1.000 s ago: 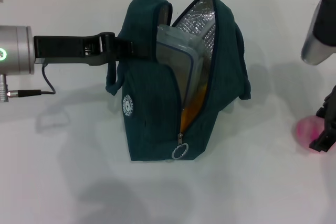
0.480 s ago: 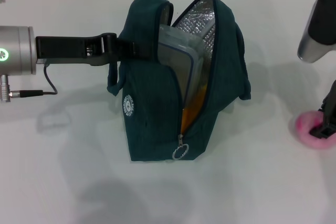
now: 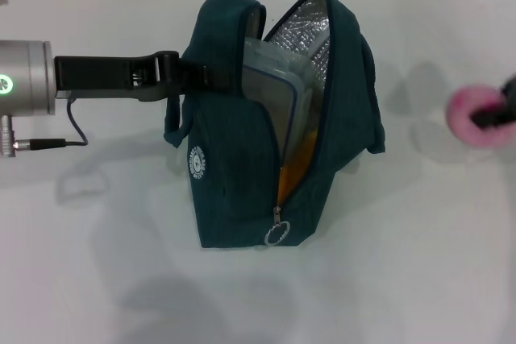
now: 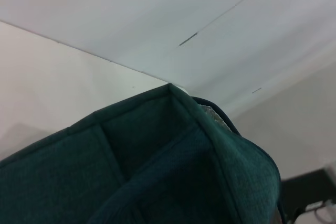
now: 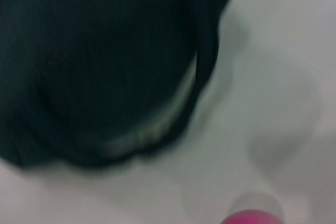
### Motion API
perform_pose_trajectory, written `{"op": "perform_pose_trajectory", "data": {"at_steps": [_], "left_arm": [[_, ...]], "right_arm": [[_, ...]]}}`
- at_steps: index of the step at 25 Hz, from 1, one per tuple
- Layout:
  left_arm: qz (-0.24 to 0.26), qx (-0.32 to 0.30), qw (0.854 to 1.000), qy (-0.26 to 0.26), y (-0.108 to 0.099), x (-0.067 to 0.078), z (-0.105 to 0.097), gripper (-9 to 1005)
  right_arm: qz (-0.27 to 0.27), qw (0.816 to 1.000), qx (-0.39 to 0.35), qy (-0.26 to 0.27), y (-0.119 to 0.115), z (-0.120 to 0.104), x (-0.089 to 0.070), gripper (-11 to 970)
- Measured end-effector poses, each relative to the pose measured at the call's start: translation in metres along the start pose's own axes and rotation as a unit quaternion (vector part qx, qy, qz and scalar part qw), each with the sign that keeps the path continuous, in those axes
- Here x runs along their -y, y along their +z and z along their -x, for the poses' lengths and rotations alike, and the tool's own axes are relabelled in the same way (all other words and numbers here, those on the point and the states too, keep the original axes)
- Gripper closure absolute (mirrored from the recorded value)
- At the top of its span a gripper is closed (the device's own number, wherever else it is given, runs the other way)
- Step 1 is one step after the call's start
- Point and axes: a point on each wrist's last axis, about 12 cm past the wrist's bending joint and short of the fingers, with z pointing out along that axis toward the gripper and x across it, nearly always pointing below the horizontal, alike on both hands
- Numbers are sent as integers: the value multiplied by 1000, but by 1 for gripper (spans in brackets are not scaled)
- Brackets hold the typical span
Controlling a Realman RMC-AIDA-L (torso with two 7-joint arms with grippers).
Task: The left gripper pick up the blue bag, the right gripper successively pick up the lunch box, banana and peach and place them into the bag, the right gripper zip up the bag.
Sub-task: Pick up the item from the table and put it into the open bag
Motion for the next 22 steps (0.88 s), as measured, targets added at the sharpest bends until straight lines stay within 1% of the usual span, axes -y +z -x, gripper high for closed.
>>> {"op": "perform_pose_trajectory", "data": {"at_steps": [2,4,6,7,11,13,17,21,22], "left_arm": [[0,0,1000,0,-1,0,0,951],[0,0,1000,0,-1,0,0,951],[0,0,1000,0,-1,0,0,951],[0,0,1000,-1,-1,0,-1,951],[0,0,1000,-1,-1,0,0,951],[0,0,1000,0,-1,0,0,951],[-1,-1,1000,1,0,0,0,951],[-5,4,1000,0,-1,1,0,951],[-7,6,1000,-1,-1,1,0,951]], "right_arm": [[22,997,68,3,-14,2,0,677],[48,990,130,-8,-26,4,-4,692],[82,976,199,-37,-37,9,-11,707],[101,965,234,-55,-42,11,-16,715],[141,935,309,-102,-48,19,-29,752],[156,922,332,-121,-44,24,-34,766],[188,909,347,-135,-26,35,-39,788],[204,908,343,-128,4,43,-37,811],[204,908,343,-128,4,43,-37,818]]}}
